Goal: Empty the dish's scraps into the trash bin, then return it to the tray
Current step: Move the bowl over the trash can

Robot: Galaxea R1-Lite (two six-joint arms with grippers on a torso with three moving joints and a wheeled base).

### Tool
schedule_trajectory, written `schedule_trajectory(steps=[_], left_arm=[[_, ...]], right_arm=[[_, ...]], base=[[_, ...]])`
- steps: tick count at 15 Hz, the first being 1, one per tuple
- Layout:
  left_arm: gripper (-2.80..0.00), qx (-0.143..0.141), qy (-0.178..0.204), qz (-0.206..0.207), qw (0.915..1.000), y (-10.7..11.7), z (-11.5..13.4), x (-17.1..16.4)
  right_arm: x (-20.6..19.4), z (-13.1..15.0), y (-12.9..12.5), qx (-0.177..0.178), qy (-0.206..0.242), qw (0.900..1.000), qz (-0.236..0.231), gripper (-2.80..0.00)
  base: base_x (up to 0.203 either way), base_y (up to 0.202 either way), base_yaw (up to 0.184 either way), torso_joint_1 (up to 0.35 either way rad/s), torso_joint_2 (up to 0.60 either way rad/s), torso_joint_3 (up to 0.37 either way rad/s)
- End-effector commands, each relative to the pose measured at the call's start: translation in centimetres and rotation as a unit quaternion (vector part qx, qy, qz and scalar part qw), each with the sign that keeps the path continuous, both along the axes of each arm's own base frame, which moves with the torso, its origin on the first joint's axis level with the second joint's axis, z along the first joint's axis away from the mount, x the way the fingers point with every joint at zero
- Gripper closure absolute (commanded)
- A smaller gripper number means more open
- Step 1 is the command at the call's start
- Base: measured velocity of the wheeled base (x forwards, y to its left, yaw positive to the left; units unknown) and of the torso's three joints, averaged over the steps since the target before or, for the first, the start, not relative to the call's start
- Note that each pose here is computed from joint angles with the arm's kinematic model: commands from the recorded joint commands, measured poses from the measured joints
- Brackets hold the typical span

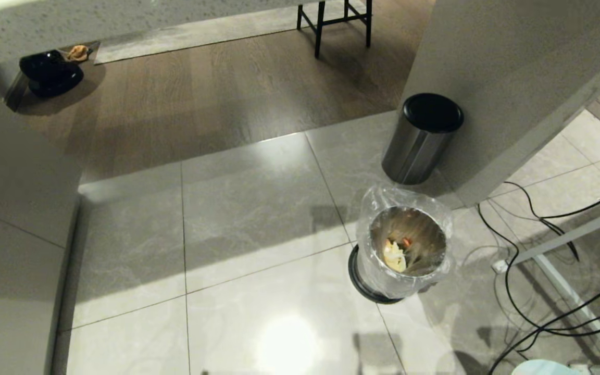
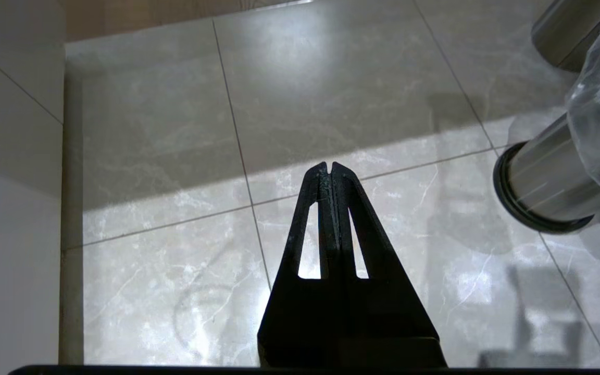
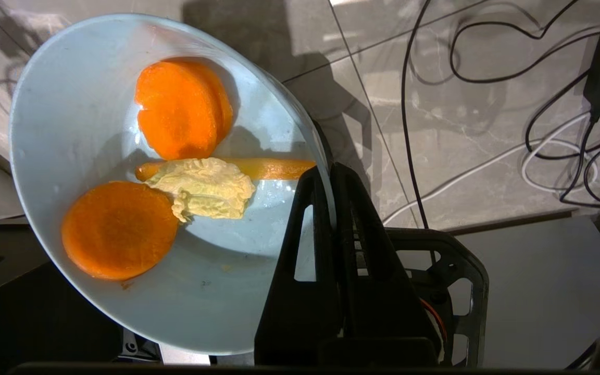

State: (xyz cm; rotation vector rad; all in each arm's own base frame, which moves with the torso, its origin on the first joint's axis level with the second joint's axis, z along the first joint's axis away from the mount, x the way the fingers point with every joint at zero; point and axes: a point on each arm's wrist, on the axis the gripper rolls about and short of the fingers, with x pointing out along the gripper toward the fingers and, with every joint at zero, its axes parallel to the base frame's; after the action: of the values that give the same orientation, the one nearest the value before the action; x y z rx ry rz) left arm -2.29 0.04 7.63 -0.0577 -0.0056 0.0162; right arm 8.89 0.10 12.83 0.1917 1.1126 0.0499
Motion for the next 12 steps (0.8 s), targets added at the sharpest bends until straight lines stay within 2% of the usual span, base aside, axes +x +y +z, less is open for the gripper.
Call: schedule_trajectory(steps=[1,8,12], left_arm=[[0.00,0.000,0.001,0.001,1.0000,0.00,-0.02,0.02],[0.00,0.000,0.000,0.001,1.0000,0.00,-0.02,0.01],[0.00,0.000,0.000,0.002,1.0000,0.01,-0.01,0.02]], right_arm=[[-0.05,-0.02,0.00,0.001,0.002,1.000,0.000,0.00],[-0.08,-0.06,0.00,0.001,0.002,1.000,0.000,0.00],[0.29,0.06,-0.01,0.002,-0.001,1.000,-0.004,0.00]], base=[[0.000,0.000,0.000,0.004,0.00,-0.188],[0.000,0.000,0.000,0.002,0.00,-0.196],[0.000,0.000,0.000,0.005,0.00,-0.058]])
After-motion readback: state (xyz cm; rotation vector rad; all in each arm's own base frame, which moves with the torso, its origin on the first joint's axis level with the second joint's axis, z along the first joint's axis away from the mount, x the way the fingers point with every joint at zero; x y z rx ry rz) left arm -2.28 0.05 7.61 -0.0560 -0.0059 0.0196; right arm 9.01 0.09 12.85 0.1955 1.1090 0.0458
